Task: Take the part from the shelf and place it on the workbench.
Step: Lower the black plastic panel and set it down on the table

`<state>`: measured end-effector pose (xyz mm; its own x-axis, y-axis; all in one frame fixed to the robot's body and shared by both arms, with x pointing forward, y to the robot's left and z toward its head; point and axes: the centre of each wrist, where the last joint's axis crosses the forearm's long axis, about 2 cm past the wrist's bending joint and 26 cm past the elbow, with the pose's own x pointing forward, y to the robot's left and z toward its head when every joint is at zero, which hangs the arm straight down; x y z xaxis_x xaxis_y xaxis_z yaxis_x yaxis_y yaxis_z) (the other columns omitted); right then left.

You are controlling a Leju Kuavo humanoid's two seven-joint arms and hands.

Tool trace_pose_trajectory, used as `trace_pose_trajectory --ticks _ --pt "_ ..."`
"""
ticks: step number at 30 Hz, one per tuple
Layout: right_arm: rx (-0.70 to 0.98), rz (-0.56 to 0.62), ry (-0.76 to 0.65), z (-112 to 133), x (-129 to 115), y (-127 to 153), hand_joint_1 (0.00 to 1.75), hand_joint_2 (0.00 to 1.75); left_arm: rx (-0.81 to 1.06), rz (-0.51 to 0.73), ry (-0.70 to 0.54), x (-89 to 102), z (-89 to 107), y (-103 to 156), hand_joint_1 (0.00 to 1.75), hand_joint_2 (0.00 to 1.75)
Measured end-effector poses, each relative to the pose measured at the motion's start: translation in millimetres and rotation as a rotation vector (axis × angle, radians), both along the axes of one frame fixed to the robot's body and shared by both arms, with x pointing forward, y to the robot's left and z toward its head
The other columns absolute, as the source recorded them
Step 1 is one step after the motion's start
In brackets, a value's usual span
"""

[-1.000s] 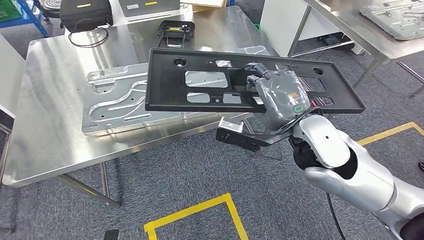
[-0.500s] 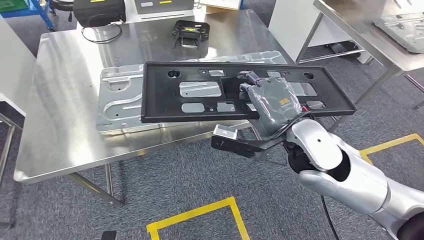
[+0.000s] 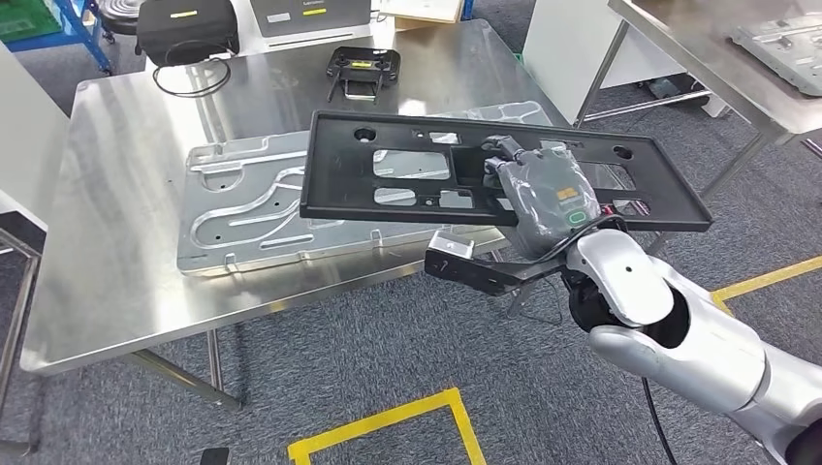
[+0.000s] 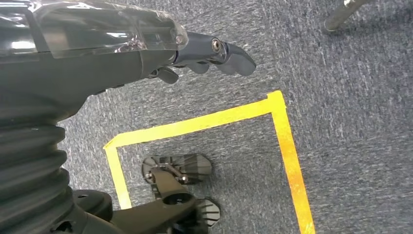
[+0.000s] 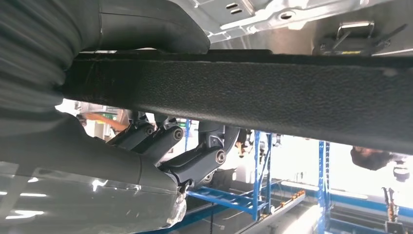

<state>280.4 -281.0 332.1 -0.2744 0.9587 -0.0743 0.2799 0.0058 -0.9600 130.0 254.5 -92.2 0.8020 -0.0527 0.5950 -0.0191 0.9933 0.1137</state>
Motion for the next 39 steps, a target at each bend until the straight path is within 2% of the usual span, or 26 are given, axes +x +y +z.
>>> trace_pose_trajectory --ticks 11,18,30,39 --pt "-0.011 -0.013 0.014 -4.4 -1.3 -4.6 1.75 1.75 0.004 0.004 0.004 -2.1 -0.8 2.6 0.00 1.75" --pt "-0.022 -0.067 0.025 -5.7 -1.6 -15.5 1.75 1.75 0.004 0.009 0.004 -3.0 -1.1 3.7 0.00 1.75" --pt "-0.021 -0.167 0.074 -7.1 -6.9 -54.1 1.75 1.75 0.001 0.017 0.005 -5.2 -1.7 3.6 0.00 1.75" --pt "-0.026 -0.213 0.071 -5.3 -10.8 -70.3 1.75 1.75 0.005 0.018 0.013 -8.5 -2.8 5.6 0.00 1.75"
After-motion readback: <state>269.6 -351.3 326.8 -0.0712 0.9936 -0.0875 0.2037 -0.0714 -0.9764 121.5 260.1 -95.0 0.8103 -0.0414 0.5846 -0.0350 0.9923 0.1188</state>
